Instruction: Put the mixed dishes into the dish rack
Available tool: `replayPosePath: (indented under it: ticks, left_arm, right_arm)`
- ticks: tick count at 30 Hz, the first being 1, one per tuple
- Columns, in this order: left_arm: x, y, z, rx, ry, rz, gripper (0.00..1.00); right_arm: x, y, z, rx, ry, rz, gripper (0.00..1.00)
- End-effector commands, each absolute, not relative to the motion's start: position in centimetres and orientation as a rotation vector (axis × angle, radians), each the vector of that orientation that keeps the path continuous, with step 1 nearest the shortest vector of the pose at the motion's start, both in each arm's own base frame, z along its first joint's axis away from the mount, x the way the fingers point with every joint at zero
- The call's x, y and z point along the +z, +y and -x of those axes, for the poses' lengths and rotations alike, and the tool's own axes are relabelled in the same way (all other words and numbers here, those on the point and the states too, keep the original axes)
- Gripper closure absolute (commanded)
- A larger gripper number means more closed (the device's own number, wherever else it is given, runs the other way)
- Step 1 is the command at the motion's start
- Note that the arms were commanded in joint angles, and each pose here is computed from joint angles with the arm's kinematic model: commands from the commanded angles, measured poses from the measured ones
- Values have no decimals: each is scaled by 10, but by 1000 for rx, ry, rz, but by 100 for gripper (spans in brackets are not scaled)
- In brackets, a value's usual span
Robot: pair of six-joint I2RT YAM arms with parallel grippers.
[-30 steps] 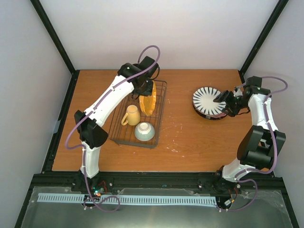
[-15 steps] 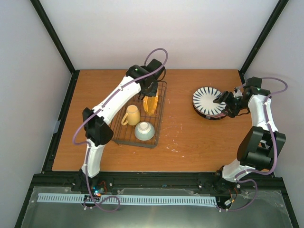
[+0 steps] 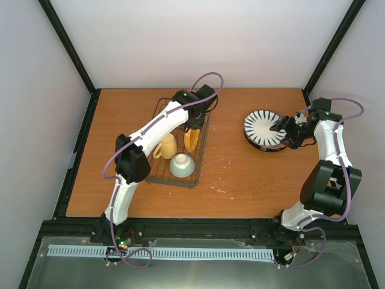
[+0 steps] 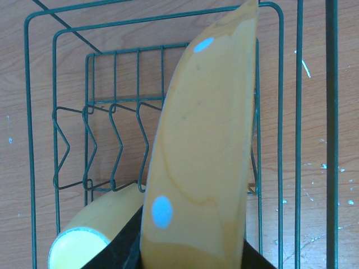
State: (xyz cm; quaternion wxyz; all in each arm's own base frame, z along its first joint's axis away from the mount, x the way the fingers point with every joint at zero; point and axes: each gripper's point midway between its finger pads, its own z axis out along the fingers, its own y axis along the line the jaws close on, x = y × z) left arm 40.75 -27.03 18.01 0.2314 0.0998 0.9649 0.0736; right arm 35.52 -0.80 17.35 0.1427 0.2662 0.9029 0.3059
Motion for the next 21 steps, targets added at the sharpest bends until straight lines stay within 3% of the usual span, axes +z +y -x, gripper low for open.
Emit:
replayPosePath:
  ticks: [1, 3, 9, 10, 11, 16, 21]
  left_arm:
    - [174, -274, -408, 277, 2629, -329, 82]
    - [171, -275, -409, 280, 2632, -330, 60]
    - [172, -275, -410, 292, 2623, -320, 17]
    - [173, -275, -410, 294, 2618, -318, 5]
    - [175, -275, -410, 295, 2613, -314, 1]
    - [202, -273, -417, 287, 2542, -280, 0]
    - [280, -263, -424, 205, 2372, -148, 0]
  right_arm:
    - [174, -5, -353, 892, 2604, -740, 26]
    - [174, -4, -353, 896, 2605, -738, 26]
    - [174, -3, -352, 903, 2603, -737, 25]
    - [174, -3, -352, 903, 2602, -735, 25]
    - [174, -3, -352, 902, 2601, -737, 25]
    - [176, -3, -352, 900, 2596, -733, 25]
    - [179, -6, -352, 873, 2590, -733, 25]
